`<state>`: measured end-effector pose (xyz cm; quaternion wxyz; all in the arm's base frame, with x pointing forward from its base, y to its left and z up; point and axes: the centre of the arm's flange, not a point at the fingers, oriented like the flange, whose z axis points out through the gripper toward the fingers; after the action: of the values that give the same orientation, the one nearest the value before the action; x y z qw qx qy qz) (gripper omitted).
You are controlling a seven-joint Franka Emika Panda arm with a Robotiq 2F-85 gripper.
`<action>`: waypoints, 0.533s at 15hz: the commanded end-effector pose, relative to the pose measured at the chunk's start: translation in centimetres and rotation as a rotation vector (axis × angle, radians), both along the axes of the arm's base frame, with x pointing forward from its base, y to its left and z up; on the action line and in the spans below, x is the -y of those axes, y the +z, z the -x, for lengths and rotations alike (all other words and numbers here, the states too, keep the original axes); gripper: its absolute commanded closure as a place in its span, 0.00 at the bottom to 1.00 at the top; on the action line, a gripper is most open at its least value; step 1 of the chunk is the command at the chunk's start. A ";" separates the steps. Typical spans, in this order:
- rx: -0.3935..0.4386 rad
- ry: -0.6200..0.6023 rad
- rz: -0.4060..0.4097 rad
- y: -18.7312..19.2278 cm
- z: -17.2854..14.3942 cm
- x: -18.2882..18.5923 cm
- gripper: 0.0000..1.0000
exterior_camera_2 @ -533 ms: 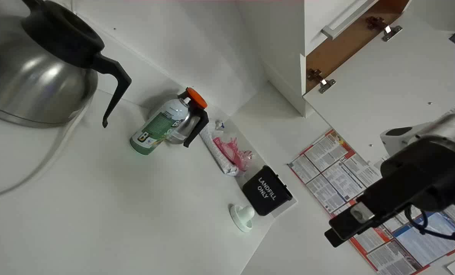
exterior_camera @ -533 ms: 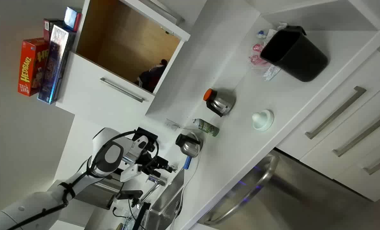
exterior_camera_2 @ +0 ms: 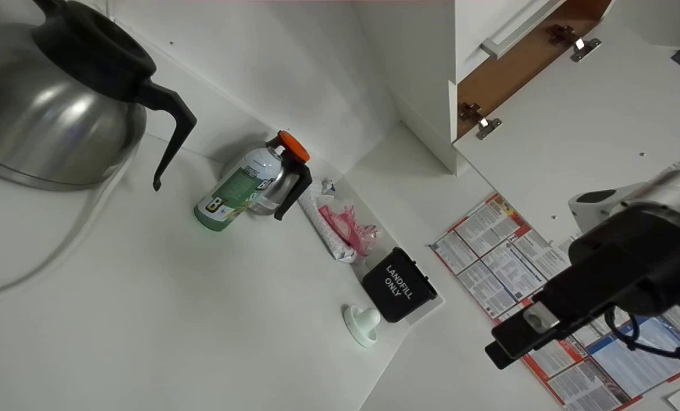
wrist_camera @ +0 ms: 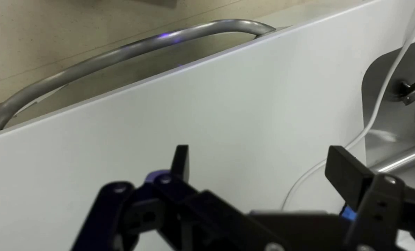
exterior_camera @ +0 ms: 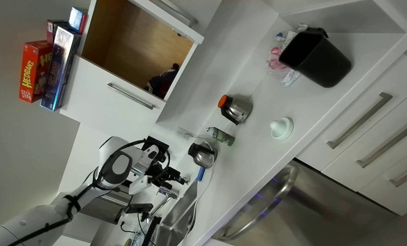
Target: Close the upper cabinet door
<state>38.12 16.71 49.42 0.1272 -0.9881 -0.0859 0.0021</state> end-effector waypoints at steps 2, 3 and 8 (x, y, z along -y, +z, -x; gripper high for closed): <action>0.091 -0.106 -0.033 2.6 1.2 3.3 0.00; 0.118 -0.144 -0.048 3.6 1.8 4.7 0.00; 0.258 -0.324 -0.094 9.0 5.1 11.3 0.00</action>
<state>36.46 8.67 56.05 0.1538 -0.9833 0.0098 -0.0970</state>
